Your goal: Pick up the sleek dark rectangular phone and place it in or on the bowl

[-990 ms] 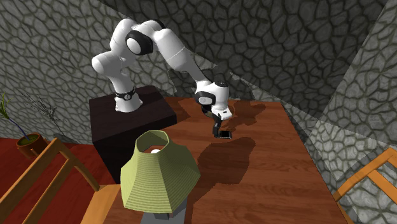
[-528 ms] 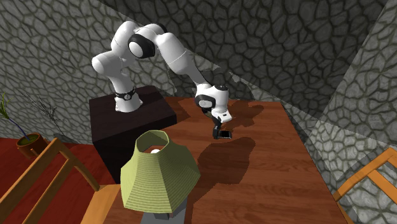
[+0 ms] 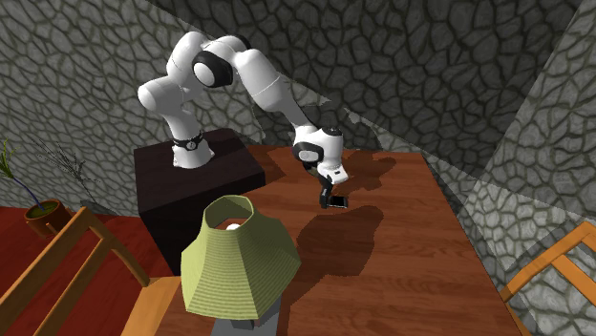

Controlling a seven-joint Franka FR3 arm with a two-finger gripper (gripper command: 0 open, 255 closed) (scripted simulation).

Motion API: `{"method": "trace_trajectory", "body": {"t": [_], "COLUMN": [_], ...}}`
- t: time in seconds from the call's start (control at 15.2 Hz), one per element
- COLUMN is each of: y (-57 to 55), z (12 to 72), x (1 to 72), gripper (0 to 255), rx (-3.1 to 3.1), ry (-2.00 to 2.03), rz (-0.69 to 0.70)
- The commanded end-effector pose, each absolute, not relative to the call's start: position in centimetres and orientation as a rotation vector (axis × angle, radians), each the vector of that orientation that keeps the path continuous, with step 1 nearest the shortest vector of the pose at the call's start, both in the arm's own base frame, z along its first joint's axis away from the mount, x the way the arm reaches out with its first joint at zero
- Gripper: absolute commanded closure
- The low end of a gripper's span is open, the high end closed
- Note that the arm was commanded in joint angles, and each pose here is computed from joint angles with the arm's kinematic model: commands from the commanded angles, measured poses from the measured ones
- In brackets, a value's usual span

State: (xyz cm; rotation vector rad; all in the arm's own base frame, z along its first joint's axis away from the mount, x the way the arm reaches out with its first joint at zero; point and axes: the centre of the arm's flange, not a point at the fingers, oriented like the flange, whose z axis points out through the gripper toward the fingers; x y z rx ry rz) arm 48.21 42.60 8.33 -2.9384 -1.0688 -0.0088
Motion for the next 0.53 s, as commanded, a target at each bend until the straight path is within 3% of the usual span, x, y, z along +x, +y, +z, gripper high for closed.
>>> {"method": "trace_trajectory", "body": {"t": [0.0, 0.46], "y": [42.6, 42.6], "z": [8.3, 9.9], "x": [48.2, 48.2], "gripper": [255, 255], "rx": [-2.938, -2.938], "ry": [-1.069, -1.069], "rz": [-0.009, -0.009]}}
